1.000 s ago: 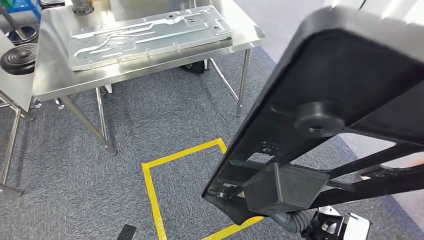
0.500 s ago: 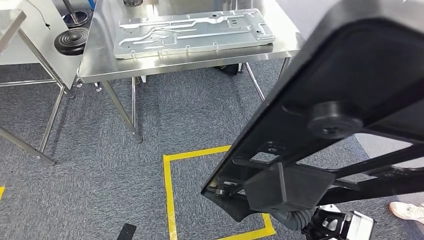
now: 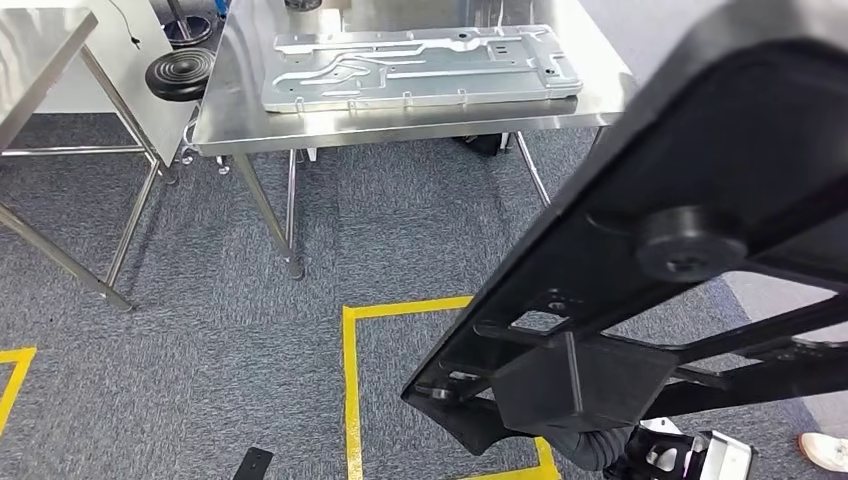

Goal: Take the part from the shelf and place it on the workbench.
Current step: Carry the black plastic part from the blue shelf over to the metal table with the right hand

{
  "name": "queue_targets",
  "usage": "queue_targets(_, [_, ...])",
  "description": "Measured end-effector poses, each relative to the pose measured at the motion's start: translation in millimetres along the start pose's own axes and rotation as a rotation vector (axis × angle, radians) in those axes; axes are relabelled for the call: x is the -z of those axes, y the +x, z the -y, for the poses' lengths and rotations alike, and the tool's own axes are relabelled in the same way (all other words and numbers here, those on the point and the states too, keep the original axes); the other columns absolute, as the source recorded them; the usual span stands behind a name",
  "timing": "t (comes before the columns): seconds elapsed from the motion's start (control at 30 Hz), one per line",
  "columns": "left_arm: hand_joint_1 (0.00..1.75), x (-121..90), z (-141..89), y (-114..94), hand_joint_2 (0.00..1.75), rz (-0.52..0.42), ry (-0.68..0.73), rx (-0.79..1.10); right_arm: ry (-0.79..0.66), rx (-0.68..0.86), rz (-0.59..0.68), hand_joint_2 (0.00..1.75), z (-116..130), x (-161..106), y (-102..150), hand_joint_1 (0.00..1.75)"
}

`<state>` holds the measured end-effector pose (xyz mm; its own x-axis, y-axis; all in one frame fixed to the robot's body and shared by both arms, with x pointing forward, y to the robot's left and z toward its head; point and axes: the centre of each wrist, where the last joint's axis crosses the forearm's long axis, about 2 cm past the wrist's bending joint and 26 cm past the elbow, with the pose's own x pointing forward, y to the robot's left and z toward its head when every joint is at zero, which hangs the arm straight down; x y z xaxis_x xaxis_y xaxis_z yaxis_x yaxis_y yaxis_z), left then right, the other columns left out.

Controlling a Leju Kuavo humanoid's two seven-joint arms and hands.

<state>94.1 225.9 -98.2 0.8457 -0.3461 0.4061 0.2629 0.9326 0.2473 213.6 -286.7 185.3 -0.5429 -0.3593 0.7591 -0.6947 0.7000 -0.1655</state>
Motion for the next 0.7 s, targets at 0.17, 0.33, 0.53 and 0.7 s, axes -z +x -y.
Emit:
queue_targets(0.17, [0.00, 0.2, -0.2, 0.8, 1.75, 0.000, 0.000, 0.001, 0.001, 0.003, 0.000, 1.75, -0.7, -0.7, 0.1, 1.75])
queue_targets(0.33, [0.00, 0.0, 0.2, 0.2, 1.75, -0.002, -0.001, 0.002, 0.002, 0.000, -0.002, 1.75, 0.4, 0.3, -0.1, 1.75])
queue_targets(0.53, [0.00, 0.0, 0.8, 1.1, 1.75, 0.000, -0.003, 0.001, 0.003, -0.004, 0.001, 1.75, 0.8, 1.3, 0.3, 1.75])
queue_targets(0.7, [0.00, 0.0, 0.8, 1.2, 1.75, 0.000, -0.002, 0.000, 0.005, -0.002, 0.005, 1.75, 0.2, 2.3, 0.2, 1.75])
